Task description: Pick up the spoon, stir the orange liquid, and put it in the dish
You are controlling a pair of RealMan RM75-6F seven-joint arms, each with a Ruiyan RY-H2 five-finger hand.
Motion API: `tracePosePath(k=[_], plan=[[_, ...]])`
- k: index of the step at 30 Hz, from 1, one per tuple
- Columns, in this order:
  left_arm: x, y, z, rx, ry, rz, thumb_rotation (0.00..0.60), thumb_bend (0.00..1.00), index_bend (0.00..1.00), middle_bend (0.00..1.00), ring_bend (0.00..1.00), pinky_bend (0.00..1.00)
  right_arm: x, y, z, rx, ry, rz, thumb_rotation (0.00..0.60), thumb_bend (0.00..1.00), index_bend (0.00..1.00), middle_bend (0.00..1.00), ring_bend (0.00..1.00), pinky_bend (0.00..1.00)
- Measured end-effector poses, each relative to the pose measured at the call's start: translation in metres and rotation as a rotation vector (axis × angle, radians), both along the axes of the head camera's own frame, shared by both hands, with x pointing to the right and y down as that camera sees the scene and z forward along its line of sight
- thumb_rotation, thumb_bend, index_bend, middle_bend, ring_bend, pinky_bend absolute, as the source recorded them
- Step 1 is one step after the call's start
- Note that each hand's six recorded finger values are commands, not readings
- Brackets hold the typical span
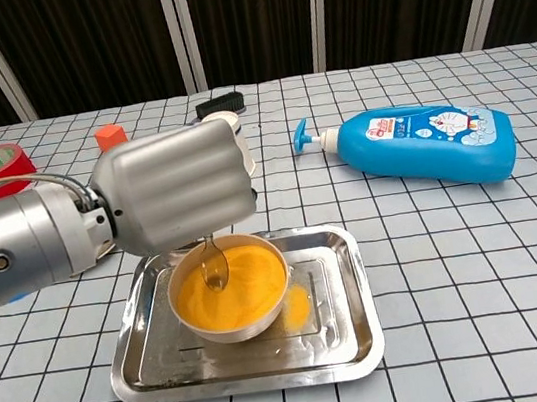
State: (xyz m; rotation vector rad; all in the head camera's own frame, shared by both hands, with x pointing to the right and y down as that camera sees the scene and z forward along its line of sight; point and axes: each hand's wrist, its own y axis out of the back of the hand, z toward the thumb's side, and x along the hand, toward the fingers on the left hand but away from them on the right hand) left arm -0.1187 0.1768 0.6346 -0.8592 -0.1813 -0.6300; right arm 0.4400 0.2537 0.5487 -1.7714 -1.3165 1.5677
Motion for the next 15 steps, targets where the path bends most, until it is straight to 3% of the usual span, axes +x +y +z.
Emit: tracePosePath(k=[15], plan=[[0.003, -0.001, -0.020, -0.089, 0.092, -0.042, 0.600, 0.72, 0.83, 1.00, 1.00, 1.00, 0.000, 0.000, 0.000, 0.001, 0.002, 0.000, 0.600, 0.31, 0.00, 0.00, 0.00, 0.00]])
